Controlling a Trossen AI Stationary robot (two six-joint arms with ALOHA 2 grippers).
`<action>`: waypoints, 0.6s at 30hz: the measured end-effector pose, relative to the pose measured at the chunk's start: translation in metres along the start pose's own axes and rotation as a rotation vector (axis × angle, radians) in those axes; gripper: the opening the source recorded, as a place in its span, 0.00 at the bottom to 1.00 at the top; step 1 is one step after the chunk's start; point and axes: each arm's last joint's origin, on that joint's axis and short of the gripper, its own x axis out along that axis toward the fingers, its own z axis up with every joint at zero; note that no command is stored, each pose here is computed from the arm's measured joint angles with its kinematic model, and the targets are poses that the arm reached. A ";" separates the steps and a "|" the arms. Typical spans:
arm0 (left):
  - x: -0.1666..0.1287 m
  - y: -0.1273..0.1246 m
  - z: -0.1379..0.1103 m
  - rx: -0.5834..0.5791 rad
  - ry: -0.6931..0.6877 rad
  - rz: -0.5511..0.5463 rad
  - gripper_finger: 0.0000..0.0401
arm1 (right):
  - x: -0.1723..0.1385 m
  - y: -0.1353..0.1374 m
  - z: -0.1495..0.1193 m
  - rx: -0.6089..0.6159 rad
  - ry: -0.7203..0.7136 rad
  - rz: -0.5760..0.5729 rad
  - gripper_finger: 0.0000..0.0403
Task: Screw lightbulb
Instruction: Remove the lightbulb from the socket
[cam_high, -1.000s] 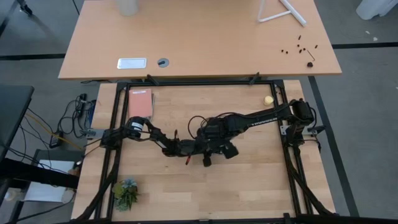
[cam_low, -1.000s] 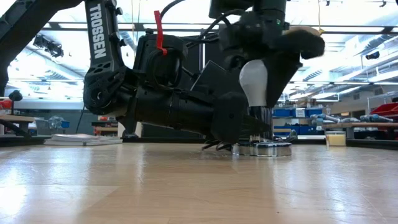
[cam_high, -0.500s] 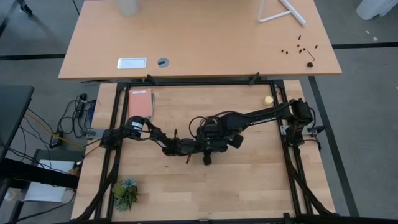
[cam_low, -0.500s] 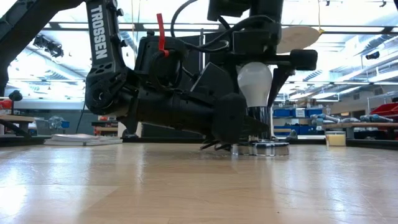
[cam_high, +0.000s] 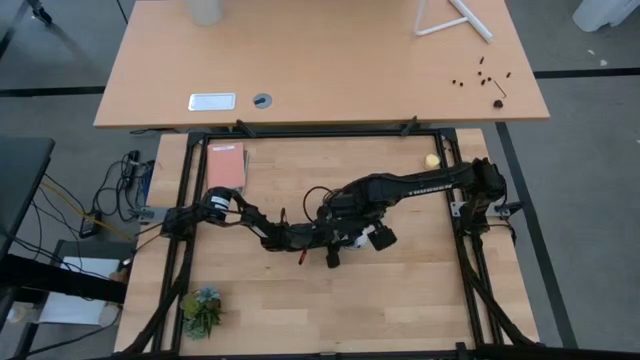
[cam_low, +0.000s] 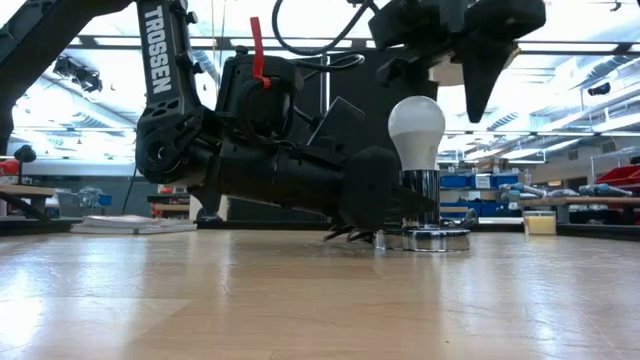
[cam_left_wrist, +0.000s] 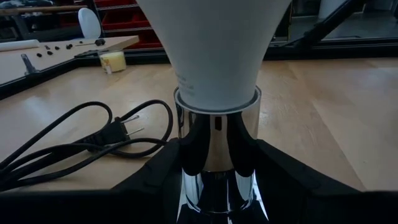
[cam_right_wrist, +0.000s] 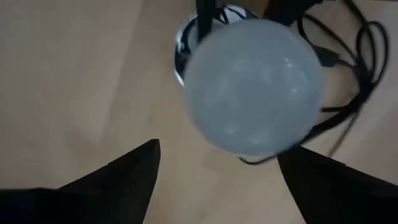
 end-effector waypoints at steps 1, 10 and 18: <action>0.000 0.000 0.000 0.000 0.000 0.001 0.43 | 0.000 0.001 -0.002 0.036 0.000 0.004 0.82; 0.000 0.000 0.000 -0.002 0.000 0.004 0.43 | 0.006 0.010 -0.025 0.381 -0.126 -0.066 0.70; 0.000 0.000 0.000 -0.003 0.000 0.006 0.43 | 0.009 0.013 -0.032 0.915 -0.083 0.025 0.66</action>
